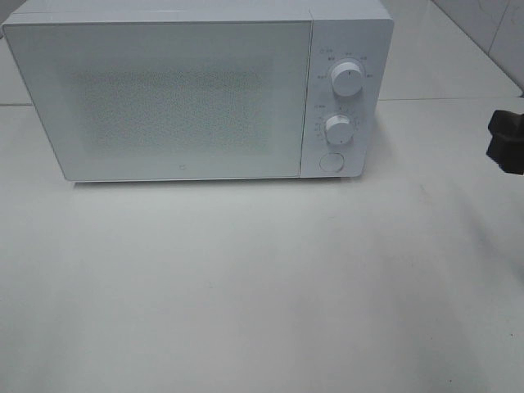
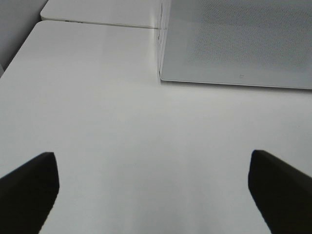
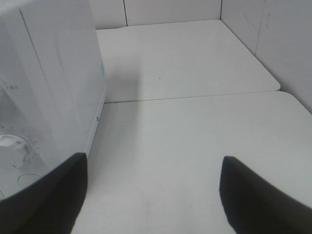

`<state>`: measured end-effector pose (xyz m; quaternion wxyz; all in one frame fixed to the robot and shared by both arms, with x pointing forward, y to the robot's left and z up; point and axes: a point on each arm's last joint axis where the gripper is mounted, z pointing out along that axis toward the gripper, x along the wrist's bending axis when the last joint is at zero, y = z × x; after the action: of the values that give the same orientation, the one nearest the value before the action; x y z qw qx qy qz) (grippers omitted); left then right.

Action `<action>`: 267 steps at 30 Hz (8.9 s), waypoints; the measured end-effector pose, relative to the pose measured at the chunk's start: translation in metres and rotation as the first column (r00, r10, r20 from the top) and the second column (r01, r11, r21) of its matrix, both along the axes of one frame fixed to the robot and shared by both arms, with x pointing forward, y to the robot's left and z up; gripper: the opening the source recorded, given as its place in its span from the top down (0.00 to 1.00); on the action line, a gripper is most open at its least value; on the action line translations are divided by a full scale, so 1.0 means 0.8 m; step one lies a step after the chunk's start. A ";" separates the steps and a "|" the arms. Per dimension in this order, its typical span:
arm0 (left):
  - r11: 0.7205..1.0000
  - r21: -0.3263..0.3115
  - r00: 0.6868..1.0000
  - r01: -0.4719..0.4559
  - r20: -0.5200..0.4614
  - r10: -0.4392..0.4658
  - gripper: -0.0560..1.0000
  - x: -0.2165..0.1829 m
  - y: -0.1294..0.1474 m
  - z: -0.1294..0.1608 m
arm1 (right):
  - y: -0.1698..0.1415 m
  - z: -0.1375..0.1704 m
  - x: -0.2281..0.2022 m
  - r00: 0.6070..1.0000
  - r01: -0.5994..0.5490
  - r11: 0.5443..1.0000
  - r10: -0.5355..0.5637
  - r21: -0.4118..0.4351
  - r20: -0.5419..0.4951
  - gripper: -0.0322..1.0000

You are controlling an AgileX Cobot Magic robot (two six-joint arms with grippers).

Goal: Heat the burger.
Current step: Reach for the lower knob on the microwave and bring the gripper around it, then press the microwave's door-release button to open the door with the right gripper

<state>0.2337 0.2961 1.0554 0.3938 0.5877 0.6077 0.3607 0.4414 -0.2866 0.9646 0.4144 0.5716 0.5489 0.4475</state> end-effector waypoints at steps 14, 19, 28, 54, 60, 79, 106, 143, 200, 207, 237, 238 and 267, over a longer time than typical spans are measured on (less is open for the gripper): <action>1.000 0.000 1.000 0.000 0.000 0.000 0.02 0.000 0.000 0.000 | 0.067 -0.025 -0.001 0.999 -0.016 0.997 0.019 -0.081 0.040 0.26; 1.000 0.000 1.000 0.000 0.000 0.000 0.02 0.000 0.000 0.000 | 0.082 -0.031 -0.007 0.998 0.000 0.993 0.007 -0.118 0.066 0.26; 1.000 0.000 1.000 0.000 0.000 0.000 0.02 0.000 0.000 0.000 | 0.129 -0.046 -0.005 0.999 -0.021 0.991 0.024 -0.134 0.021 0.26; 1.000 0.000 1.000 0.000 0.000 0.000 0.02 0.000 0.000 0.000 | 0.164 -0.066 0.024 1.000 -0.020 0.996 0.021 -0.088 0.005 0.26; 1.000 0.000 1.000 0.000 0.000 0.000 0.02 0.000 0.000 0.000 | 0.179 -0.074 0.037 1.000 -0.028 0.996 0.029 -0.089 0.007 0.26; 1.000 0.000 1.000 0.000 0.001 0.000 0.02 0.000 0.000 0.000 | 0.195 -0.078 0.102 0.997 -0.030 0.996 0.036 -0.080 0.074 0.26; 1.000 0.000 1.000 0.000 0.001 0.000 0.03 0.000 0.000 0.000 | 0.210 -0.109 0.144 0.999 -0.028 0.996 0.032 -0.084 0.044 0.26; 1.000 0.000 1.000 0.000 0.001 0.000 0.03 0.000 0.000 0.000 | 0.208 -0.109 0.146 0.999 -0.006 0.996 0.011 -0.088 0.049 0.56; 1.000 0.000 1.000 0.000 0.001 0.000 0.03 0.000 0.000 0.000 | 0.208 -0.114 0.142 0.968 0.195 0.029 -0.166 0.980 -0.188 0.55; 1.000 0.000 1.000 0.000 0.001 0.000 0.03 0.000 0.000 0.000 | 0.208 -0.114 0.142 0.968 0.195 0.027 -0.166 0.980 -0.188 0.55; 1.000 0.000 1.000 0.000 0.001 0.000 0.03 0.000 0.000 0.000 | 0.224 -0.109 0.141 0.979 0.175 0.066 -0.116 0.982 -0.166 0.34; 1.000 0.000 1.000 0.000 0.001 0.000 0.03 0.000 0.000 0.000 | 0.224 -0.110 0.140 0.980 0.175 0.073 -0.111 0.982 -0.166 0.31; 1.000 0.000 1.000 0.000 0.001 0.000 0.03 0.000 0.000 0.000 | 0.192 -0.041 0.050 0.899 0.011 0.843 0.227 0.538 -0.374 0.28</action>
<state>0.2336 0.2960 1.0554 0.3941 0.5876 0.6075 0.3610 0.4811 -0.1330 0.9318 0.0858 0.7134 0.5138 0.4687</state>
